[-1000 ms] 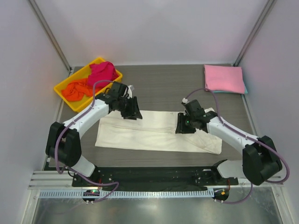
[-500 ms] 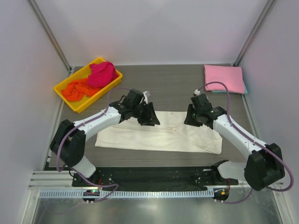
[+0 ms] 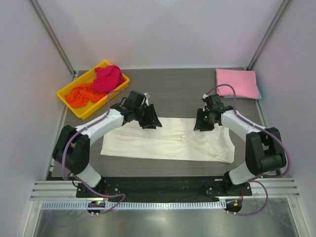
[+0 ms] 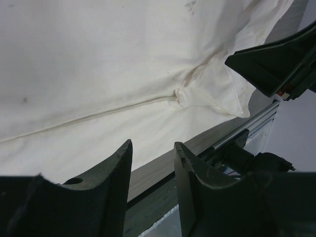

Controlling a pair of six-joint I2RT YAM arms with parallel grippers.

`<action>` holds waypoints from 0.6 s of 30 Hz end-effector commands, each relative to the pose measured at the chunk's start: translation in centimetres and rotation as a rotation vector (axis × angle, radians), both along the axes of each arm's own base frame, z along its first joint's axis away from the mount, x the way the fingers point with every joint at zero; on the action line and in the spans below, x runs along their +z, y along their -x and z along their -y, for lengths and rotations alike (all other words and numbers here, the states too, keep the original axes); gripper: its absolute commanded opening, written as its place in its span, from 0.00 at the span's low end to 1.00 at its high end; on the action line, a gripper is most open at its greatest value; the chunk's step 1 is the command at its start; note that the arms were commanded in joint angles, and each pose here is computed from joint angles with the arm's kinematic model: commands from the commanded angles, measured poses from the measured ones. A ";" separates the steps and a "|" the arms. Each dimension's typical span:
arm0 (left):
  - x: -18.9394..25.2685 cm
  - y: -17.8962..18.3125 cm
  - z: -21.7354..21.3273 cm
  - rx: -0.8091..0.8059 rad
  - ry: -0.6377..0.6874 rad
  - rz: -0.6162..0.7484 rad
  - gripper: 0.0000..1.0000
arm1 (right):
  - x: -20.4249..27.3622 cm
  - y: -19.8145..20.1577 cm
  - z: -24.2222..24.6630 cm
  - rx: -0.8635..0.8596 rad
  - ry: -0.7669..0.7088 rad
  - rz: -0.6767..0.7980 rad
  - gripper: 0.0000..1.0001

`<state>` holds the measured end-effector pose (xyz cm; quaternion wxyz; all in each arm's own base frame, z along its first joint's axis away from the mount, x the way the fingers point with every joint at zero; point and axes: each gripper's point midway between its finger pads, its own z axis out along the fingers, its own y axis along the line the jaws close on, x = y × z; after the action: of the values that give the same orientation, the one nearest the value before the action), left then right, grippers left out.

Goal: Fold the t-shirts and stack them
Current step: Fold the tshirt

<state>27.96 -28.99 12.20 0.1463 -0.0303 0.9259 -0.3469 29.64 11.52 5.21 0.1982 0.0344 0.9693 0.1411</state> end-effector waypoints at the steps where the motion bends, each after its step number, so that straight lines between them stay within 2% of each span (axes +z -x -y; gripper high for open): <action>1: 1.9 -1.5 -0.5 -0.006 0.005 0.050 0.40 | 1.2 -2.6 -1.2 0.073 -0.034 0.091 0.41; 12: 0.7 -1.6 -1.6 0.016 -0.013 0.030 0.40 | -0.1 -2.7 -1.6 0.122 -0.038 0.075 0.40; 18: 0.6 -1.5 -1.8 0.012 -0.019 0.034 0.40 | -0.4 -2.6 -2.1 0.110 -0.068 0.060 0.33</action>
<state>29.40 -27.33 12.51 0.1571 -0.0369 0.9285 -0.3343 30.93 12.71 3.78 0.1975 -0.0131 0.9661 0.1657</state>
